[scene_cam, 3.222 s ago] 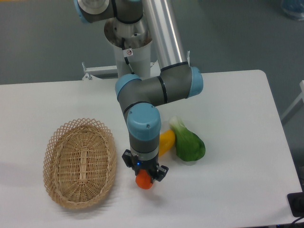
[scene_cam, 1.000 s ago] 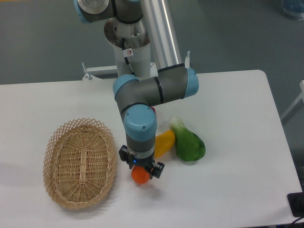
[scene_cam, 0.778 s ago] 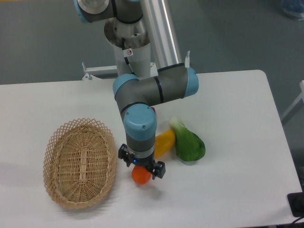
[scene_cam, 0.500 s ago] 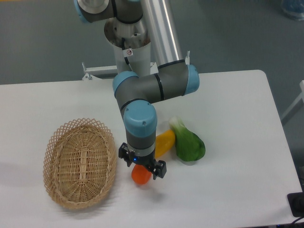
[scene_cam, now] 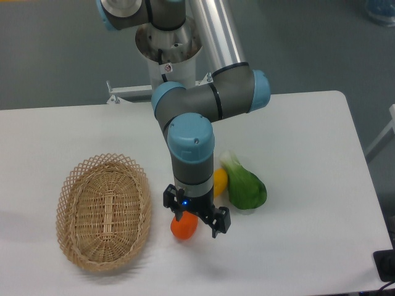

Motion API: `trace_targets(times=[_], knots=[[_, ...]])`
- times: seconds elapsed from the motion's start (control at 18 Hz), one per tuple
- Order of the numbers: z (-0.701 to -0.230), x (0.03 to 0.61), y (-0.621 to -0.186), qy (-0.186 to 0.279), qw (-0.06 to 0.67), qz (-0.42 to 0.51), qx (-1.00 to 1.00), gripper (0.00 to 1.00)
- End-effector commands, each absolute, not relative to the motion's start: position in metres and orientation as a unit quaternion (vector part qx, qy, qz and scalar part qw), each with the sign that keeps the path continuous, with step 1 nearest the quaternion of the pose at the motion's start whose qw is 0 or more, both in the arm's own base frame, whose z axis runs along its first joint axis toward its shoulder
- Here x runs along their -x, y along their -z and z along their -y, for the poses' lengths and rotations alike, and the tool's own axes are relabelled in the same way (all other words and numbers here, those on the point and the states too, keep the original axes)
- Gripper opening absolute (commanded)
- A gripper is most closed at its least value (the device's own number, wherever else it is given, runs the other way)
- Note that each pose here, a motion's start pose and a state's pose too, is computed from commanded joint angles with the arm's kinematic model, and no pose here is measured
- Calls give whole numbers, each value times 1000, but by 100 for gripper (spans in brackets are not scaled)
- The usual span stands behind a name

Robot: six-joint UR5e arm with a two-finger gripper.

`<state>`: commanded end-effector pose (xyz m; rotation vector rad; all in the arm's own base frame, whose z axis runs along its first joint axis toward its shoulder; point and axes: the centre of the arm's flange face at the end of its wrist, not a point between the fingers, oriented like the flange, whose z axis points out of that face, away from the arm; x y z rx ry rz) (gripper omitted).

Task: Place the orange on the table
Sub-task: 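Open the gripper to release the orange and raise it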

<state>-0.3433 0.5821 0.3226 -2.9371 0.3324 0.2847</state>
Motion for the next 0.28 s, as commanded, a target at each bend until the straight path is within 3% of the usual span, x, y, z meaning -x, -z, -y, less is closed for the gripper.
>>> trace_targets(times=[0.28], knots=[[-565, 351, -339, -90, 67, -139, 984, 100]])
